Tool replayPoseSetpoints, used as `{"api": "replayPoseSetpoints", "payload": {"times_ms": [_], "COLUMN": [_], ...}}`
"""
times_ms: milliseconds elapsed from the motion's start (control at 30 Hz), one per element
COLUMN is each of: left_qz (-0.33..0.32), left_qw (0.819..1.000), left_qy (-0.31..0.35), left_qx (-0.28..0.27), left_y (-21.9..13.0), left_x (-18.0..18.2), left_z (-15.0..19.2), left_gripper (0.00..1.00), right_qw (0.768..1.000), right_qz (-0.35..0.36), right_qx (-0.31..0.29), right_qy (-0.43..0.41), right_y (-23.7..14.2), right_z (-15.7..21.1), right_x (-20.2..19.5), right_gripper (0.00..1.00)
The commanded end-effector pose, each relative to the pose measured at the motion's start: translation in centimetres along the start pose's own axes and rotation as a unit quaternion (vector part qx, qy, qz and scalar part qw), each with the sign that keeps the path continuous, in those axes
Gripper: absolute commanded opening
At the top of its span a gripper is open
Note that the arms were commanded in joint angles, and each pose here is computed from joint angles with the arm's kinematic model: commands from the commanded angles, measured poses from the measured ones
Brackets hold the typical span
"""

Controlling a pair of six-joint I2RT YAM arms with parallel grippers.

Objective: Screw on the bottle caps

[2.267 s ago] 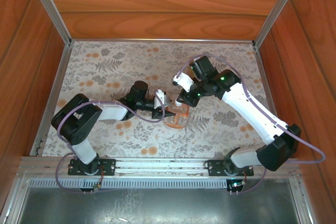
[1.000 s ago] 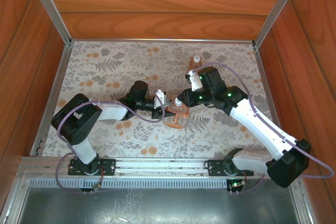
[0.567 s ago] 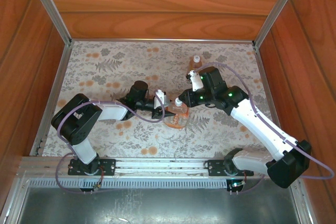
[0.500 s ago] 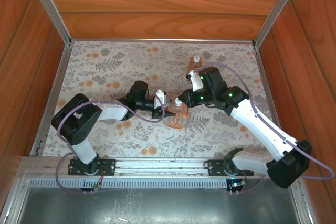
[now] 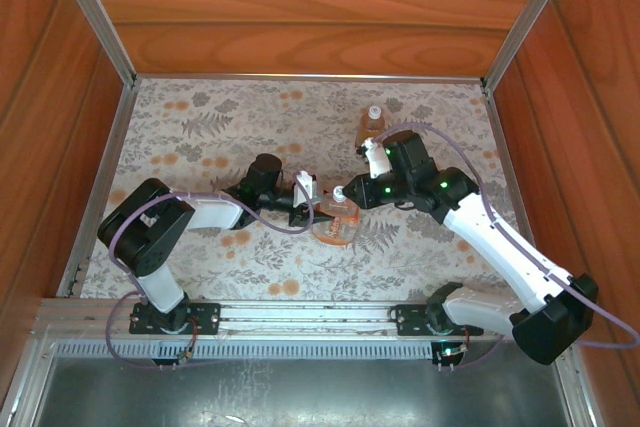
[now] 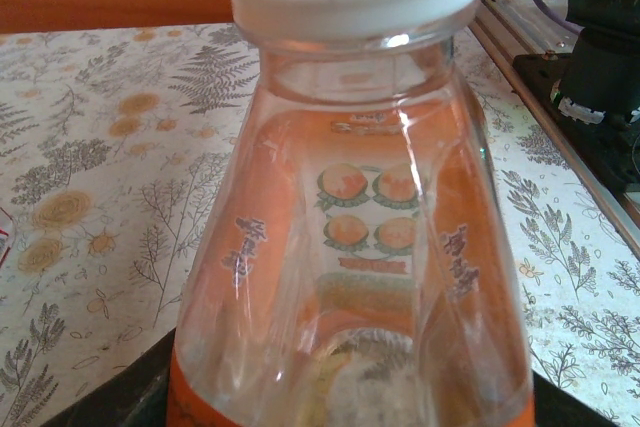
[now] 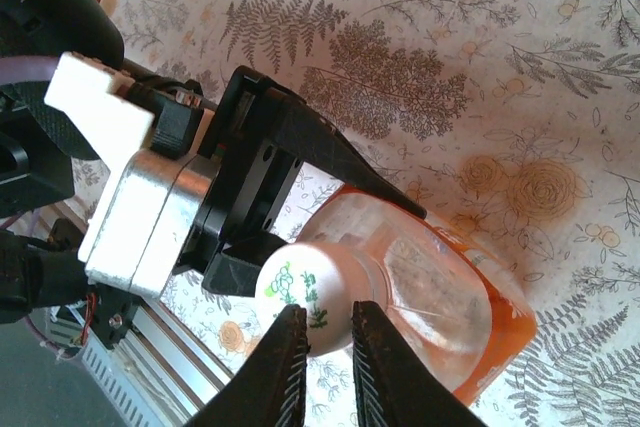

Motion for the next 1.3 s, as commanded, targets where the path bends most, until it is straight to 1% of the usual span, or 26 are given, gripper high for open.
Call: {"api": "replayPoseSetpoints", "payload": {"times_ms": [0, 33, 100, 167, 233, 333, 500, 667, 867, 1000, 1267], "left_qz": [0.005, 0.006, 0.006, 0.006, 0.006, 0.006, 0.007, 0.008, 0.008, 0.008, 0.008], "left_qw": [0.987, 0.987, 0.987, 0.987, 0.987, 0.987, 0.987, 0.987, 0.987, 0.987, 0.987], "left_qy": [-0.122, -0.123, -0.122, -0.123, -0.123, -0.122, -0.122, -0.122, -0.122, -0.122, -0.122], "left_qx": [0.102, 0.102, 0.101, 0.102, 0.102, 0.102, 0.1, 0.1, 0.101, 0.101, 0.1], "left_y": [-0.1, -0.1, -0.1, -0.1, -0.1, -0.1, -0.1, -0.1, -0.1, -0.1, -0.1], "left_x": [-0.8, -0.8, -0.8, -0.8, -0.8, -0.8, -0.9, -0.9, -0.9, -0.9, -0.9], "left_z": [7.0, 7.0, 7.0, 7.0, 7.0, 7.0, 6.9, 6.9, 6.9, 6.9, 6.8], "left_gripper": [0.52, 0.52, 0.52, 0.52, 0.52, 0.52, 0.52, 0.52, 0.52, 0.52, 0.52], "right_qw": [1.0, 1.0, 1.0, 1.0, 1.0, 1.0, 1.0, 1.0, 1.0, 1.0, 0.999], "right_qz": [0.002, 0.006, 0.015, 0.02, 0.021, 0.017, 0.012, 0.004, -0.002, -0.006, -0.012], "right_qx": [0.007, 0.005, 0.0, -0.008, -0.015, -0.014, -0.004, -0.002, 0.011, 0.018, 0.029], "right_qy": [0.011, 0.01, 0.008, 0.005, 0.003, -0.003, -0.016, -0.022, -0.022, -0.02, -0.012], "right_y": [-0.6, -0.7, -0.9, -1.0, -0.9, -0.5, 0.1, 0.4, 0.7, 0.6, 0.3], "right_z": [0.8, 0.8, 0.5, 0.1, -0.4, -1.1, -2.0, -2.3, -1.8, -1.3, -0.2], "right_x": [0.0, -0.1, -0.3, -0.4, -0.4, -0.4, -0.4, -0.3, -0.2, -0.1, 0.1], "right_gripper": [0.27, 0.32, 0.36, 0.39, 0.39, 0.33, 0.27, 0.26, 0.19, 0.17, 0.16]}}
Point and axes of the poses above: each hand's point on the last joint's axis, 136 mm out from that joint toward the fingers, its own y axis out along the fingers, its own x axis along the line the jaws close on, z = x × y, the point moved 2 cm from there along -y, back along the fingers, and after that the axes turned 14 degrees about -y, right-handed, at the moved point
